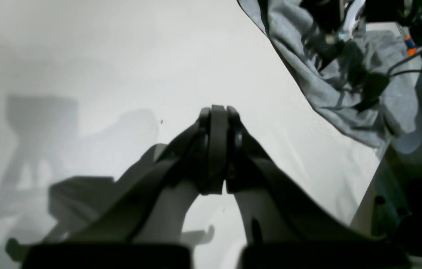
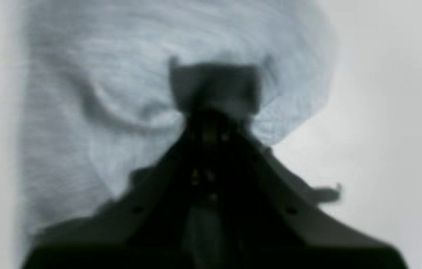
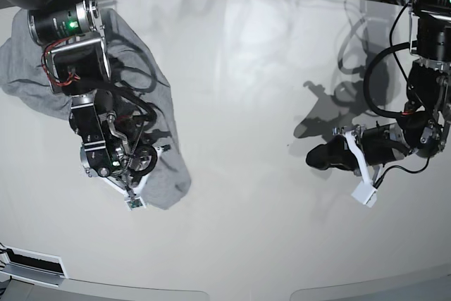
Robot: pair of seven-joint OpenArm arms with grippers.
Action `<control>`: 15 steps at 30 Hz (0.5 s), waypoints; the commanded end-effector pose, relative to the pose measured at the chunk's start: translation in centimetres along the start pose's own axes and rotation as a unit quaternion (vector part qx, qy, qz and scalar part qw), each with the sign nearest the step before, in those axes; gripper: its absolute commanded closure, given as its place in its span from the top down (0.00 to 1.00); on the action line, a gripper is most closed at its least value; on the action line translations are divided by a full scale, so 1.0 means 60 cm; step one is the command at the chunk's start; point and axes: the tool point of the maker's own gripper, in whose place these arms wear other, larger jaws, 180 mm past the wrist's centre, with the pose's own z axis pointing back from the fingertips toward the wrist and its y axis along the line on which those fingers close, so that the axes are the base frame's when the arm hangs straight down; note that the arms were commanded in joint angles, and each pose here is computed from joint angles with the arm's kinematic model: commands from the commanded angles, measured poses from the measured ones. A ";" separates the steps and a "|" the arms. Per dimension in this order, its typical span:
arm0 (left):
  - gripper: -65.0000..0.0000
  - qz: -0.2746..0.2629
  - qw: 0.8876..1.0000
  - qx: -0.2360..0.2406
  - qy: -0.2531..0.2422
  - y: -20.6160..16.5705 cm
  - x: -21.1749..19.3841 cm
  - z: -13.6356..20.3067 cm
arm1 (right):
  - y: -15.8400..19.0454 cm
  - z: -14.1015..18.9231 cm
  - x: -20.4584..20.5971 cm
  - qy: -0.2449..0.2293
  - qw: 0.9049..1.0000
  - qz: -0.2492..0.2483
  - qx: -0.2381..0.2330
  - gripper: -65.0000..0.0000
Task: Layout the t-shirt on the table in an organized manner, then fold the t-shirt properly
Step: 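Drag the t-shirt with the right gripper toward the table edge, then grasp the t-shirt with the left gripper and pull it away from the right gripper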
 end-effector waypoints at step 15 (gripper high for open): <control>0.00 -0.006 0.999 -0.021 -0.039 -0.021 0.038 -0.011 | 0.364 0.120 0.193 -0.164 0.923 0.081 0.339 0.00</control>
